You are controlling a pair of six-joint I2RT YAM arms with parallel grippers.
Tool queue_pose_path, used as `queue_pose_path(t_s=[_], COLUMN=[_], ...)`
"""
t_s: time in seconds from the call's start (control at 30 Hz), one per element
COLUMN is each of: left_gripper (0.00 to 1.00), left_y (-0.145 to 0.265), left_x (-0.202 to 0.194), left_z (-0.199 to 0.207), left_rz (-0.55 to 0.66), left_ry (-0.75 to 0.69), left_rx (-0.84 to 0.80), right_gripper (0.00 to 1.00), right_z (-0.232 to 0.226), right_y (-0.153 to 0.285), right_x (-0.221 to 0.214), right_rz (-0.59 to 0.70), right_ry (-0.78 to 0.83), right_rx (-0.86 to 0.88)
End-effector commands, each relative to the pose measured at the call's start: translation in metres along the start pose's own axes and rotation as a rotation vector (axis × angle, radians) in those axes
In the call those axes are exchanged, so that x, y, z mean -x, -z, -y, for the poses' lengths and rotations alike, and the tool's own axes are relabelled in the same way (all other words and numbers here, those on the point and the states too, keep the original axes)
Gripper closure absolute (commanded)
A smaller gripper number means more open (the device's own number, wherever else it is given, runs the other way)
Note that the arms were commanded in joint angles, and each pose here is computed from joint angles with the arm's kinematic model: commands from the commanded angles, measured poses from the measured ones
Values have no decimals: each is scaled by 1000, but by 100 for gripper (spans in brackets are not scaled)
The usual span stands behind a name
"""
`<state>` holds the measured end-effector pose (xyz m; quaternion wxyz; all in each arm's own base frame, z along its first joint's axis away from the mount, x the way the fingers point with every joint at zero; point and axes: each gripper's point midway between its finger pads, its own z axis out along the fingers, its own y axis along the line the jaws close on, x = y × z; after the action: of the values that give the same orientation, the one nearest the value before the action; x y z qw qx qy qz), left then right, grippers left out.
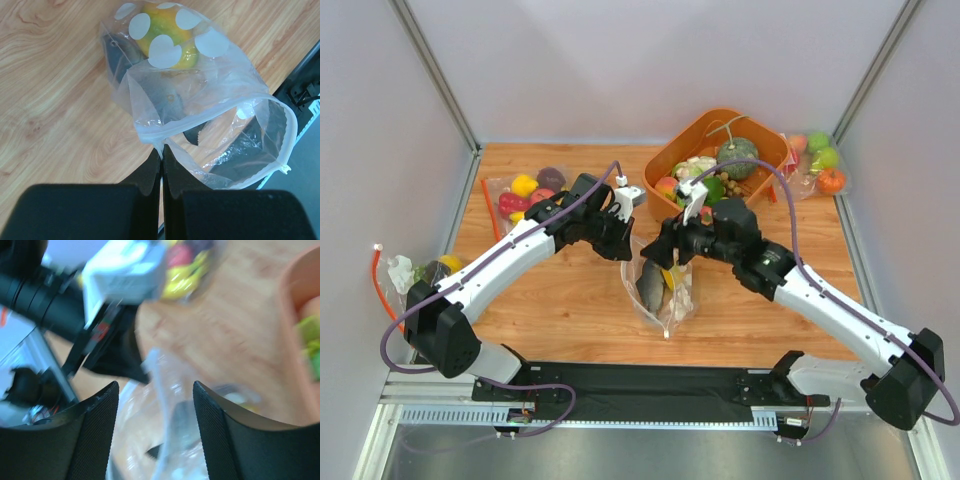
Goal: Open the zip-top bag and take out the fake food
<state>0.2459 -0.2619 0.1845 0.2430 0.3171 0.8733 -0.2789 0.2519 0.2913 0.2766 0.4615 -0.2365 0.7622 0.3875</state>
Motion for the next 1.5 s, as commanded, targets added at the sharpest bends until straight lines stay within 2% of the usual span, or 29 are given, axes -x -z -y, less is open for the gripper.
queue_pose_path(t_s=[0.0, 0.13, 0.27, 0.53, 0.6, 0.8, 1.03, 1.2, 1.33, 1.47], left_gripper=[100, 100, 100, 100, 100, 100, 100, 100, 100, 100], left_y=[18, 18, 19, 19, 20, 20, 15, 12, 10, 8], left_x=[21, 21, 21, 21, 21, 22, 18, 16, 15, 14], left_z=[8, 9, 9, 10, 11, 15, 23, 22, 22, 22], left_rz=[76, 76, 78, 79, 79, 83, 63, 52, 43, 37], left_ry=[-41, -42, -43, -44, -46, -51, -64, -59, -55, -53], left_rx=[-1, -3, -5, -9, -9, -36, -79, -76, -77, -75], right_gripper=[41, 44, 45, 46, 46, 45, 41, 40, 39, 38], right_z=[-46, -58, -43, 5, 26, 63, 76, 74, 80, 87], right_y=[-7, -15, -20, -27, -24, -25, -48, -69, -74, -78], right_x=[-34, -67, -90, -100, -99, -111, -113, -124, -149, -165], right_rz=[-96, -178, -220, -210, -191, -227, -212, -284, -355, -364], right_ry=[-67, -54, -94, -99, -66, 39, 131, 154, 139, 139], right_rx=[148, 137, 61, -196, -306, -469, -480, -444, -446, -452])
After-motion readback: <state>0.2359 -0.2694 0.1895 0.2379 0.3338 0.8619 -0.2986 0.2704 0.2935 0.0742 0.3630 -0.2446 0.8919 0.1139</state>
